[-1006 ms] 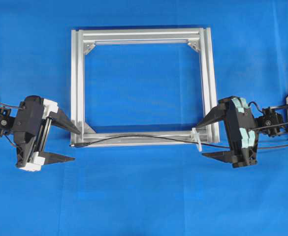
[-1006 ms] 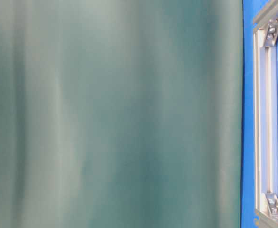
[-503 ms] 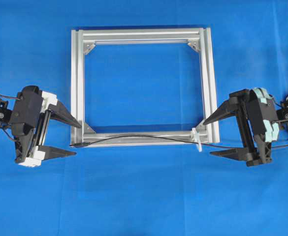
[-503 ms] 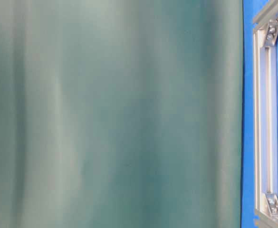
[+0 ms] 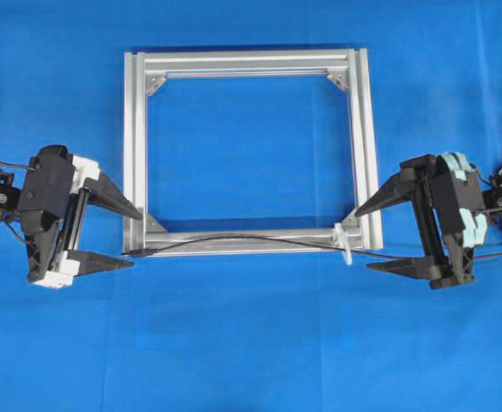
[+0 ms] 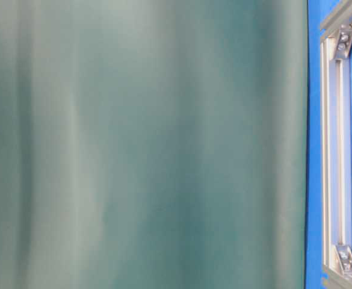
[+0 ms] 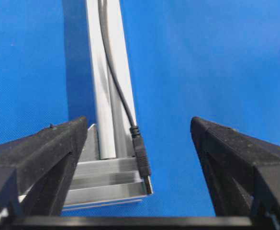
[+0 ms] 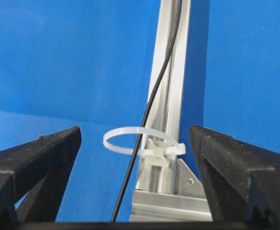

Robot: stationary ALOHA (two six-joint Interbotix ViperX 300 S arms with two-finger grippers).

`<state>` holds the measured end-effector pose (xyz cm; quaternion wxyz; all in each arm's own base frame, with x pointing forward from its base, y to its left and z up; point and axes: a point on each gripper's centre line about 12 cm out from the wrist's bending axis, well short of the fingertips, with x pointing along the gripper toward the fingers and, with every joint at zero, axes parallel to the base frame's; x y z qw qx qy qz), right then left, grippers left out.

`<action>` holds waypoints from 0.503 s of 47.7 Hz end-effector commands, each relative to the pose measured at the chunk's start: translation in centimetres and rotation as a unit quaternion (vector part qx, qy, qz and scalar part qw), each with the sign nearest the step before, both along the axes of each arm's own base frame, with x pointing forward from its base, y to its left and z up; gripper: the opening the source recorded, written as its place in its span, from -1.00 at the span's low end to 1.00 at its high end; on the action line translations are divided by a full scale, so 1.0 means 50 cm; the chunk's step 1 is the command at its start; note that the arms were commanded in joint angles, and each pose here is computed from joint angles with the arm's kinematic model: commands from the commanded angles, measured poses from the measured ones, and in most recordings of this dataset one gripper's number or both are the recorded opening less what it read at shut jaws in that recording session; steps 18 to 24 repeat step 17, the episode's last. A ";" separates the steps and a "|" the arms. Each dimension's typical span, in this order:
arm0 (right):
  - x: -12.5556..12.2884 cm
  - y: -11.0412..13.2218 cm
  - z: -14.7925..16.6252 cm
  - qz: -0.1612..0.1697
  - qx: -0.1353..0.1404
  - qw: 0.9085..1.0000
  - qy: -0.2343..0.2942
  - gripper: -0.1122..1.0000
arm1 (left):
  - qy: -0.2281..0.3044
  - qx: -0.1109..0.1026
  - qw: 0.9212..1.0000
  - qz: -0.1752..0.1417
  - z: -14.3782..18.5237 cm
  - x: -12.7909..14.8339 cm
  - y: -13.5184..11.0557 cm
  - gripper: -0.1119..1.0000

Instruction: Insert the wire through the string loop located on the right side.

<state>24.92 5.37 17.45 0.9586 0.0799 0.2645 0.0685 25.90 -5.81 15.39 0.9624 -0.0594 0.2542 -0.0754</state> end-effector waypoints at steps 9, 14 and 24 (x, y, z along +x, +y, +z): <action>0.004 -0.002 0.010 -0.002 0.001 1.000 -0.009 0.81 | -0.014 -0.001 1.000 -0.001 0.015 0.007 -0.001 0.72; 0.004 -0.002 0.009 -0.002 0.000 1.000 -0.009 0.81 | -0.014 -0.001 1.000 0.000 0.015 0.007 0.000 0.72; 0.005 -0.003 0.011 -0.003 0.001 1.000 -0.010 0.81 | -0.012 -0.001 1.000 0.000 0.014 0.006 0.000 0.72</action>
